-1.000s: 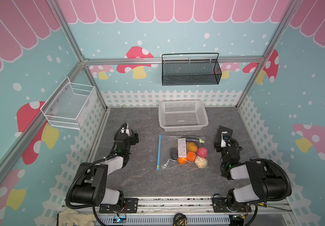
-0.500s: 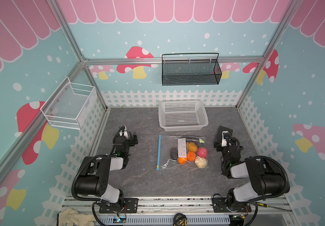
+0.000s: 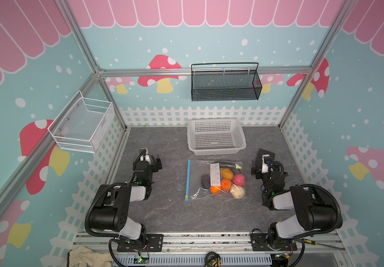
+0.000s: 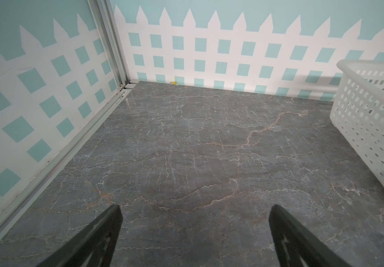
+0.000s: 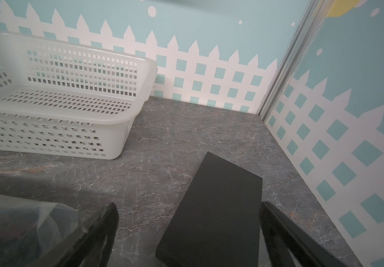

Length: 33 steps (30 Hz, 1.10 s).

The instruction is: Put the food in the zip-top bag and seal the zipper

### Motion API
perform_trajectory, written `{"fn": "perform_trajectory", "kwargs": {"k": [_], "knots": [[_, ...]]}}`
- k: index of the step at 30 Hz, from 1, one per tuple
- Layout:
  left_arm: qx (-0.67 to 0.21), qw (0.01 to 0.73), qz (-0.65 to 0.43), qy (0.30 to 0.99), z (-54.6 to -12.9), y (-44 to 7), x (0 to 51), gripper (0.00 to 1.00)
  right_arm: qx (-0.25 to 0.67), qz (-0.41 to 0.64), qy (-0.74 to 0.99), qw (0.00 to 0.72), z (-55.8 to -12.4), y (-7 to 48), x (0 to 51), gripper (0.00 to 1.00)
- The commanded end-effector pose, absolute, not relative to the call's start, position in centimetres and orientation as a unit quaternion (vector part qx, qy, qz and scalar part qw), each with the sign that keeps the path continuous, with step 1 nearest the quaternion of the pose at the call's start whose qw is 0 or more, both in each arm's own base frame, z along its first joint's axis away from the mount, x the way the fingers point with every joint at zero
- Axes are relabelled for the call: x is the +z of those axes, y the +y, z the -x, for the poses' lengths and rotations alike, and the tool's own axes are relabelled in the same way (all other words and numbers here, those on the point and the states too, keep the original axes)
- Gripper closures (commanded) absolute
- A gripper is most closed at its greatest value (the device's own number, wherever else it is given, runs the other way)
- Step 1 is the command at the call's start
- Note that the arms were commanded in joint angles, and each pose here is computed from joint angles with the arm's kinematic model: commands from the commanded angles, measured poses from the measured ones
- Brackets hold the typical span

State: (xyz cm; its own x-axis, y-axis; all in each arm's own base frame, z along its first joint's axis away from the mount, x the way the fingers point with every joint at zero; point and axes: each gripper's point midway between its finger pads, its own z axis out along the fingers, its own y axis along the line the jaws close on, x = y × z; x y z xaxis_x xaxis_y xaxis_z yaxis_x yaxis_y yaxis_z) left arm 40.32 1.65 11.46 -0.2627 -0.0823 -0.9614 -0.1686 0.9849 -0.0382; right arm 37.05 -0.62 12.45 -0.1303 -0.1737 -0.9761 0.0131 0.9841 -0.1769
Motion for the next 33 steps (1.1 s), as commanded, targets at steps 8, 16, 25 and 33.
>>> {"fn": "perform_trajectory", "kwargs": {"k": [8,16,25,33], "knots": [[0.045,0.609,0.085,0.788,-40.17,1.99,11.59,0.01,-0.073,0.053,0.74,0.666,-37.35,-0.75,13.14,0.02],[0.044,0.607,0.081,0.789,-40.29,1.88,11.61,0.01,-0.072,0.053,0.741,0.666,-37.34,-0.74,13.12,0.02],[0.044,0.607,0.08,0.789,-40.3,1.86,11.62,0.01,-0.072,0.053,0.741,0.666,-37.4,-0.73,13.11,0.02],[0.046,0.607,0.08,0.789,-40.31,1.8,11.58,0.01,-0.071,0.054,0.742,0.665,-37.42,-0.72,13.05,0.02]]}}
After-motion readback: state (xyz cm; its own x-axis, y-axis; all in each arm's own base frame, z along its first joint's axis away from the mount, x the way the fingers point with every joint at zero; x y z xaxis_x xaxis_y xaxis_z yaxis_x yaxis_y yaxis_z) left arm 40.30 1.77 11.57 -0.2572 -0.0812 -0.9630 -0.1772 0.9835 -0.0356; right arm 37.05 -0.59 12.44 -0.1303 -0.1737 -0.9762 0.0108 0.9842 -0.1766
